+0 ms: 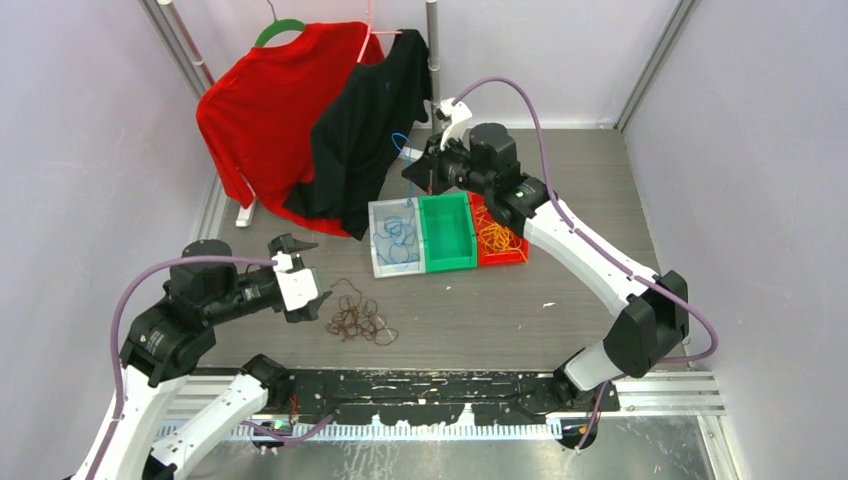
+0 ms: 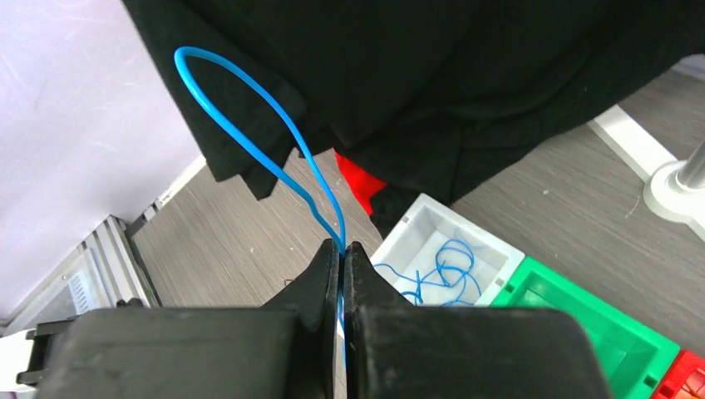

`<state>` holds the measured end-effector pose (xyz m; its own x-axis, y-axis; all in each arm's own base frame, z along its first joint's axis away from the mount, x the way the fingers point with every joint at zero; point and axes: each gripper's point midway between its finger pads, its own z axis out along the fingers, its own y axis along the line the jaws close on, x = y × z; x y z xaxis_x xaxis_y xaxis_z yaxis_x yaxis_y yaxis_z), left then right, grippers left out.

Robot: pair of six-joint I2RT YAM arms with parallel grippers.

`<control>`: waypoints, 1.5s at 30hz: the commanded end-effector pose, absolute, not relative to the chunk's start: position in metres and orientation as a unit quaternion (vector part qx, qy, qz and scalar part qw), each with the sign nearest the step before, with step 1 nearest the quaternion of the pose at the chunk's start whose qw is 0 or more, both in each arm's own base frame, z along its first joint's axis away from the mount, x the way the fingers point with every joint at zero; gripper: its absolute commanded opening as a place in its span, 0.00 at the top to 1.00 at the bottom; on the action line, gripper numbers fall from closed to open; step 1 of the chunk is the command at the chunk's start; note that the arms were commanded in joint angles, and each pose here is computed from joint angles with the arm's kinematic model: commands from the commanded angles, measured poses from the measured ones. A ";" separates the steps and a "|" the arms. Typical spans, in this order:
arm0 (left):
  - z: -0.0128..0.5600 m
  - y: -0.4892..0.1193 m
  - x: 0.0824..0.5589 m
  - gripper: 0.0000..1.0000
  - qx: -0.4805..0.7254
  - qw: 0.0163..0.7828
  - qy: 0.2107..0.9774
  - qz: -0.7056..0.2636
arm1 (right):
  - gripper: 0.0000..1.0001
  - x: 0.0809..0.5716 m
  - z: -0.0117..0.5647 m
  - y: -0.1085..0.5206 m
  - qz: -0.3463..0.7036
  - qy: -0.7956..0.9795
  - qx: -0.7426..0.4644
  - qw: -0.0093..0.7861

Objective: Untangle the cables

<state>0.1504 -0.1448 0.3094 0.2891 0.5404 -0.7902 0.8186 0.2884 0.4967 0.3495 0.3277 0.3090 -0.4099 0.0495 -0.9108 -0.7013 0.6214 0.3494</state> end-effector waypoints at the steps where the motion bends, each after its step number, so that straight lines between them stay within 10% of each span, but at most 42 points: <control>1: 0.321 -0.140 0.149 0.18 0.570 0.568 0.582 -0.116 | 0.99 0.344 0.357 0.328 0.386 0.710 -0.233 0.541; 12: 0.326 -0.136 0.147 0.16 0.565 0.572 0.583 -0.112 | 0.99 0.354 0.373 0.325 0.387 0.703 -0.226 0.553; 45: 0.330 -0.132 0.145 0.15 0.571 0.574 0.578 -0.097 | 0.99 0.388 0.129 0.369 0.200 0.871 -0.210 0.397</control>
<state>0.1477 -0.1341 0.3136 0.2755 0.5646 -0.7780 0.7993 0.3150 0.5117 0.3725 0.3693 0.1223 -0.5796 -0.2645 -0.7708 -0.5931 0.7856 0.1763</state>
